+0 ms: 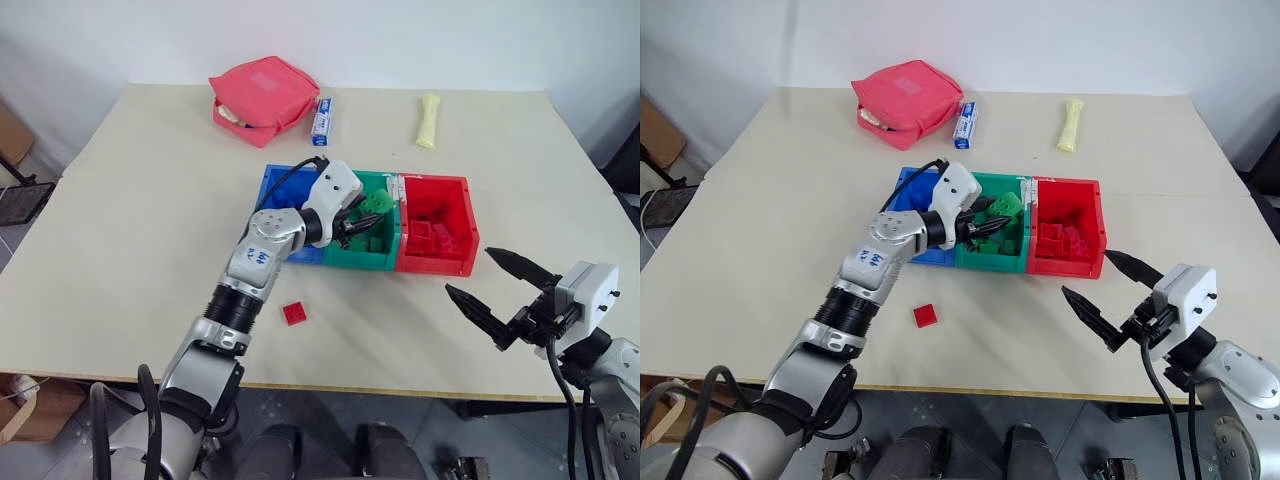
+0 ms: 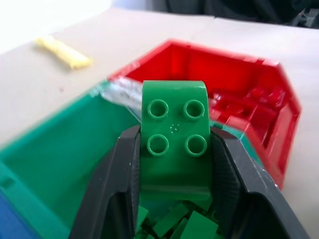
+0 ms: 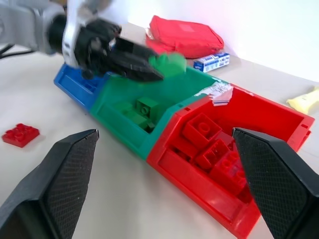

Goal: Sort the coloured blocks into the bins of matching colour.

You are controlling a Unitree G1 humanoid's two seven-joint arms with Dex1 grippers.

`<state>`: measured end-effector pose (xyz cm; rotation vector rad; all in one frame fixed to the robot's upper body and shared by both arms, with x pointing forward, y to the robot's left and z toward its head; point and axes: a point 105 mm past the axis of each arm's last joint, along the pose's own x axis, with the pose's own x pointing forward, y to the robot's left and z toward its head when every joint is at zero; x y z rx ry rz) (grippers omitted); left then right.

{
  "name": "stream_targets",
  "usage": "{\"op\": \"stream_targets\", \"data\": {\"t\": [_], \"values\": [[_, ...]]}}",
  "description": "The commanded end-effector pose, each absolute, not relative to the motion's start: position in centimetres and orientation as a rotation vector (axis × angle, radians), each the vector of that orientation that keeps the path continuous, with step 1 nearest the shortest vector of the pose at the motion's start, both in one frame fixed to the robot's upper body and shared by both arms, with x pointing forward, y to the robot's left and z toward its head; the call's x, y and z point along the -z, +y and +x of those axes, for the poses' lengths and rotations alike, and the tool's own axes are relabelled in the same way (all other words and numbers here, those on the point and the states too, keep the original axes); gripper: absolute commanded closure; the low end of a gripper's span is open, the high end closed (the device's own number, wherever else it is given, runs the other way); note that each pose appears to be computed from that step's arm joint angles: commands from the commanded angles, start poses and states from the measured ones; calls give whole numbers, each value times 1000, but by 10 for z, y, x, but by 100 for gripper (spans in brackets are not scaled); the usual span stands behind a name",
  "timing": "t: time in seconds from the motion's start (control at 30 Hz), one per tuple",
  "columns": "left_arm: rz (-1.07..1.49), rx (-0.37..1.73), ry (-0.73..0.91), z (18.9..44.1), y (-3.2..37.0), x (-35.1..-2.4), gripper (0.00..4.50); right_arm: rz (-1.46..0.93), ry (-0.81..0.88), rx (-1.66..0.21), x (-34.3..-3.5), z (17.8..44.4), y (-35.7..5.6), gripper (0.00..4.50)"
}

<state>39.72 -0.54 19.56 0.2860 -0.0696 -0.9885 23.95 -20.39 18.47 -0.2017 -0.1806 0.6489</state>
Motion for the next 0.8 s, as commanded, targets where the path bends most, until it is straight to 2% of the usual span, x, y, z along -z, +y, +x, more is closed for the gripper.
{"op": "stream_targets", "data": {"t": [0.03,0.17,0.27,0.4,0.63,0.8], "values": [[286,1022,-198,392,-6,-228,112,-236,-219,-618,-194,237,-208,0],[268,1072,-244,380,9,-228,2,-243,-215,-622,-191,237,-210,0],[308,1096,-250,371,33,-217,2,-255,-215,-658,-190,238,-209,0],[339,1122,-229,352,90,-203,2,-262,-196,-764,-188,242,-201,0],[347,1028,-50,322,184,-179,2,-275,-126,-1017,-182,250,-170,0],[352,973,59,302,229,-158,2,-290,-98,-1129,-178,255,-153,0]]}}
